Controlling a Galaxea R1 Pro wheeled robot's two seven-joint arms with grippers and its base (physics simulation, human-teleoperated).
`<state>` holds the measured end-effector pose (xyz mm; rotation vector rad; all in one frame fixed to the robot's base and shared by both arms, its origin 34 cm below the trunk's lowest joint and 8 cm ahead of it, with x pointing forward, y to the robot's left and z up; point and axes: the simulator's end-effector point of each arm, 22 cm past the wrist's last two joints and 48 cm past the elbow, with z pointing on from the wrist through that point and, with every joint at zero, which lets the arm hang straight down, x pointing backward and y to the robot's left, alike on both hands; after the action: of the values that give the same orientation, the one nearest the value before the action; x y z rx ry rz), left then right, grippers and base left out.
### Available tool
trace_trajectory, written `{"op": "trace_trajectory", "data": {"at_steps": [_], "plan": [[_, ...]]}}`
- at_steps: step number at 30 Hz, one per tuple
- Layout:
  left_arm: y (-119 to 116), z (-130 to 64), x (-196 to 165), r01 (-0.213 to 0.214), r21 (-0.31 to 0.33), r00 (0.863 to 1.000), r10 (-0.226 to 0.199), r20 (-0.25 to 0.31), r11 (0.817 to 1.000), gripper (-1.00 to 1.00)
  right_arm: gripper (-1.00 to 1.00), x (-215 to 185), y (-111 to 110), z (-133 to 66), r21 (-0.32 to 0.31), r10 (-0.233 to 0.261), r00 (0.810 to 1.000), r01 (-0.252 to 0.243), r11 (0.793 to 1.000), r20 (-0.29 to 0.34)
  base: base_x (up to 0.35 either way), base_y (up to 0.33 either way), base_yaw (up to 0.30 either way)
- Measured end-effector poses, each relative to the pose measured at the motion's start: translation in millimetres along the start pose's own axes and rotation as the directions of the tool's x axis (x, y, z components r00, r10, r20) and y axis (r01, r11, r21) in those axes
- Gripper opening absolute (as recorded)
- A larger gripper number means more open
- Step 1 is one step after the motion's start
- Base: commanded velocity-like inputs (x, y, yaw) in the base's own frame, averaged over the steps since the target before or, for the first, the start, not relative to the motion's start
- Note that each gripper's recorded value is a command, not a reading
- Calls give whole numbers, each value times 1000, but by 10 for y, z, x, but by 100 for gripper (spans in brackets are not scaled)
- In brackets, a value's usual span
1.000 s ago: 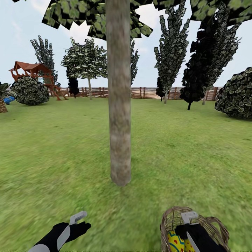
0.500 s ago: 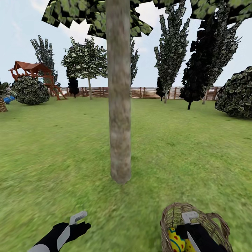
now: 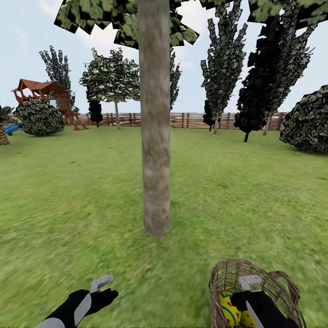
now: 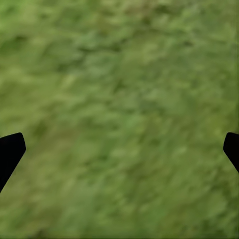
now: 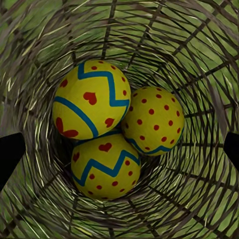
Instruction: Take the three Easter eggs out of the wicker basket on the lawn in the garden, then place them on the lawn next to a single tree (choose any tree) so that all three eggs are next to the same tree and none are left in the basket.
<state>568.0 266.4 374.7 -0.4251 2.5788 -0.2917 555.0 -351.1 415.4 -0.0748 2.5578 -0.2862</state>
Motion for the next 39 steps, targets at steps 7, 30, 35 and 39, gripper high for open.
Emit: {"op": "trace_trajectory", "data": {"at_steps": [7,30,35,39], "plan": [[45,114,107,0,1,1000,0,-1,1000,100,100,119,-28,109,8,0,1000,0,1000,-1,0,0,0],[220,482,446,0,2,1000,0,-1,1000,100,100,496,92,457,7,-3,1000,3,1000,1,0,0,0],[260,556,524,1,-2,1000,-1,-8,1000,100,100,579,115,528,6,-4,1000,4,1000,-7,0,0,0],[290,606,586,3,-7,1000,-3,-23,1000,100,100,645,132,577,5,-7,1000,7,1000,-23,0,0,0]]}}
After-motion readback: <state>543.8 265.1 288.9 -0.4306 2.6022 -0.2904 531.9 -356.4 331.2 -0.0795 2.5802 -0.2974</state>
